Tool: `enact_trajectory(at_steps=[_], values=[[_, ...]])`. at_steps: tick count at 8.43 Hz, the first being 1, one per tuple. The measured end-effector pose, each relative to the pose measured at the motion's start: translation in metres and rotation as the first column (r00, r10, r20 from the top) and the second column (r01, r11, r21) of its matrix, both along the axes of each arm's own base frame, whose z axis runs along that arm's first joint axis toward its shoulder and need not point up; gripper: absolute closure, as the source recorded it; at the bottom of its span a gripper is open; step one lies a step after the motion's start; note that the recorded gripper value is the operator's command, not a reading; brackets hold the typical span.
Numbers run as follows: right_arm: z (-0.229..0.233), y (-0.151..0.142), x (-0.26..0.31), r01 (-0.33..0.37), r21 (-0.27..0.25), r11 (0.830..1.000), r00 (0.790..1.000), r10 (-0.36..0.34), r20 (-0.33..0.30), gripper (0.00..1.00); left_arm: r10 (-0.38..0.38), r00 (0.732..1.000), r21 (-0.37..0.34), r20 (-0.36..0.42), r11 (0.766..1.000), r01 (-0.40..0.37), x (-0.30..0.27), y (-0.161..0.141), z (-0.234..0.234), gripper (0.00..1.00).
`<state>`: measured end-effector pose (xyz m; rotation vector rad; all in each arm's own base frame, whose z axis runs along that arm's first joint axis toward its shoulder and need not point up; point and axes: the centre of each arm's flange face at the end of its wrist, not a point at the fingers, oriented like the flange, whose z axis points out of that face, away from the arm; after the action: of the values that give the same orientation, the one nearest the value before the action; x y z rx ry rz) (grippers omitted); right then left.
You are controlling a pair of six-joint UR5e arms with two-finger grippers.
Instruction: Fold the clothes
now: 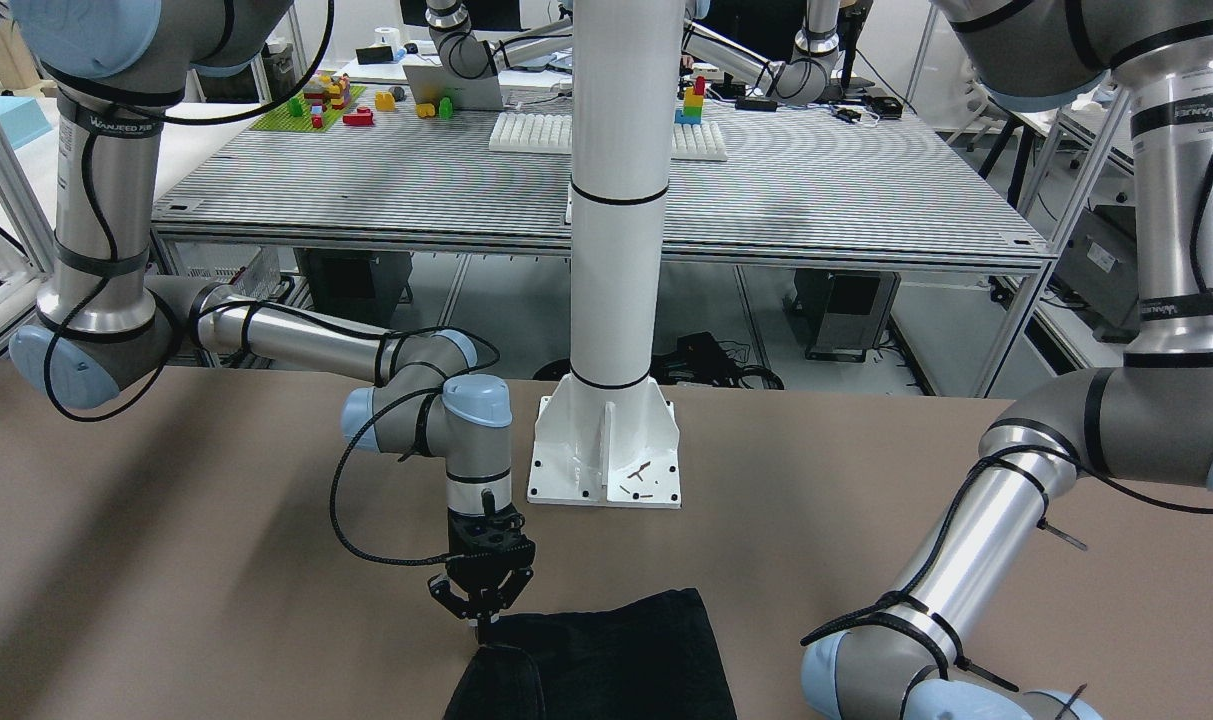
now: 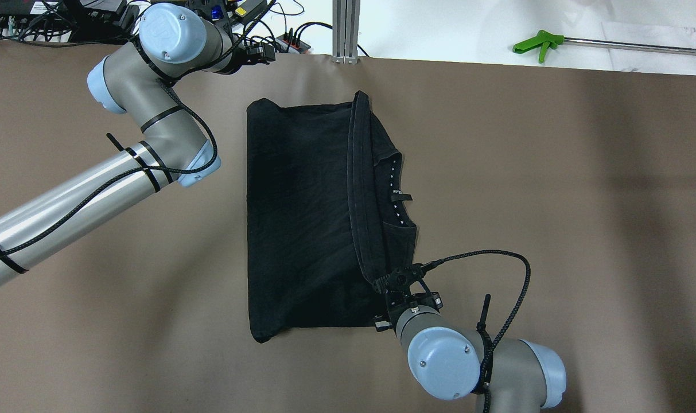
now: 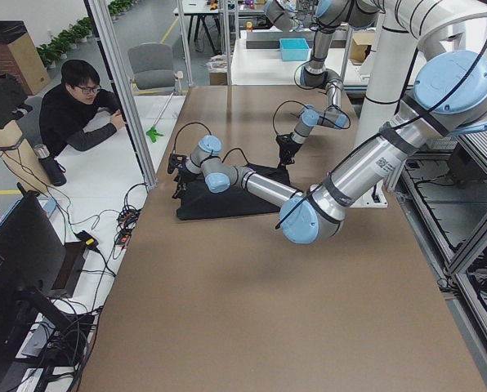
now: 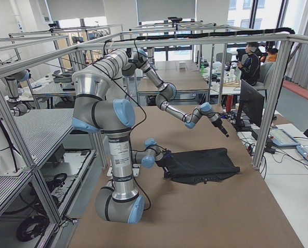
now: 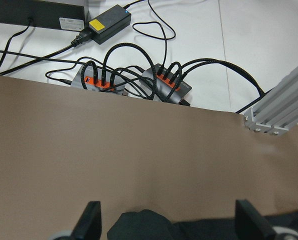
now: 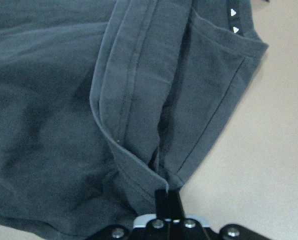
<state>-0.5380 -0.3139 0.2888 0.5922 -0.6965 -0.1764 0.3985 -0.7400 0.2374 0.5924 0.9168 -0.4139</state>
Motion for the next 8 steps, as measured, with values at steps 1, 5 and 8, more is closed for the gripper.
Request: enact_trajectory(at_steps=[1,5,8], values=[[0.0,-0.001,0.005,0.0,0.003,1.0,1.0,0.0,0.003,1.0,0.001,1.0,0.001,-0.001,1.0,-0.001,0.0,0.0,-0.001,0.06],[-0.007,0.002,0.024,-0.002,0.012,1.0,1.0,0.002,0.024,1.0,0.003,1.0,0.003,-0.003,1.0,-0.003,0.002,0.001,-0.003,0.06],[-0.007,0.003,0.042,-0.008,0.015,1.0,0.999,0.008,0.036,1.0,0.004,1.0,0.004,-0.004,1.0,-0.004,0.003,0.001,-0.004,0.06]])
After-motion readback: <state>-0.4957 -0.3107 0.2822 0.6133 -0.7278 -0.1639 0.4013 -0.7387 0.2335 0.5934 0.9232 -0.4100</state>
